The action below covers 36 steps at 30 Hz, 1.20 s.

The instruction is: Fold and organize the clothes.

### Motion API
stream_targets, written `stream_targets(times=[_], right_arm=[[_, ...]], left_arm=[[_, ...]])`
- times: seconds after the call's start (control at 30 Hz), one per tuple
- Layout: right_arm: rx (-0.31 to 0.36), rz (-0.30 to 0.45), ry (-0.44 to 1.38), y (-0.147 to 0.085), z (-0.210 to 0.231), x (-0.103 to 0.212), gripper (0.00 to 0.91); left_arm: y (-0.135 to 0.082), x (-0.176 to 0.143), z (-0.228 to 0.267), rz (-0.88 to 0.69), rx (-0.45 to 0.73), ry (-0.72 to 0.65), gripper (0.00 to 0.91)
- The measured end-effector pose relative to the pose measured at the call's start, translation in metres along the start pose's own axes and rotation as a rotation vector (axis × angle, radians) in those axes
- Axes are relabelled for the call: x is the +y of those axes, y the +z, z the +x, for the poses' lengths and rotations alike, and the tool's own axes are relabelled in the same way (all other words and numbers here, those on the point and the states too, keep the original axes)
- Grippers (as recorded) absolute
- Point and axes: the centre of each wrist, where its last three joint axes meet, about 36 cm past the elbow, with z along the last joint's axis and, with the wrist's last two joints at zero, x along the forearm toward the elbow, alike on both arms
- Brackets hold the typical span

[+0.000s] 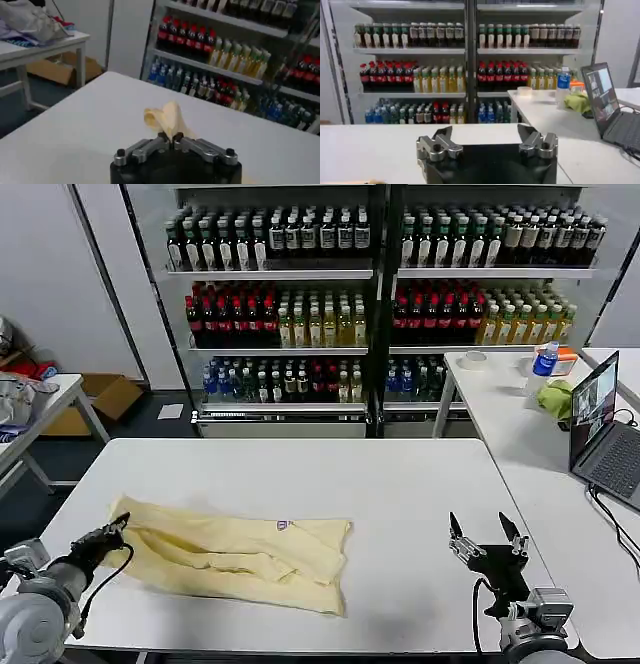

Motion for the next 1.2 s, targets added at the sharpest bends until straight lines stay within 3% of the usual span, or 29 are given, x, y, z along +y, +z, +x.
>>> stream_targets(times=[0.13,0.37,1.1,1.13,1.17,1.2], right_arm=[[-0.001,0.001,-0.001,0.0,0.003,0.001,0.907],[-0.004,0.005,-0.006,-0.002,0.007,0.002,0.907],[-0.014,0.001,-0.017,-0.003,0.008,0.003,0.907],[-0.013,0.001,-0.017,-0.003,0.007,0.003,0.907],[-0.013,0.001,-0.017,-0.003,0.007,0.003,0.907],[-0.013,0.0,-0.017,-0.003,0.006,0.002,0.907]], left_arm=[[-0.008,-0.011,0.007,0.036,-0.024,0.049,0.02],[-0.001,-0.048,0.018,0.142,-0.007,0.209,0.01],[0.061,-0.149,0.003,0.355,0.157,0.488,0.02],[0.064,-0.153,0.001,0.357,0.163,0.491,0.343],[0.067,-0.157,-0.002,0.357,0.171,0.495,0.907],[0.071,-0.161,-0.004,0.357,0.18,0.499,0.907]])
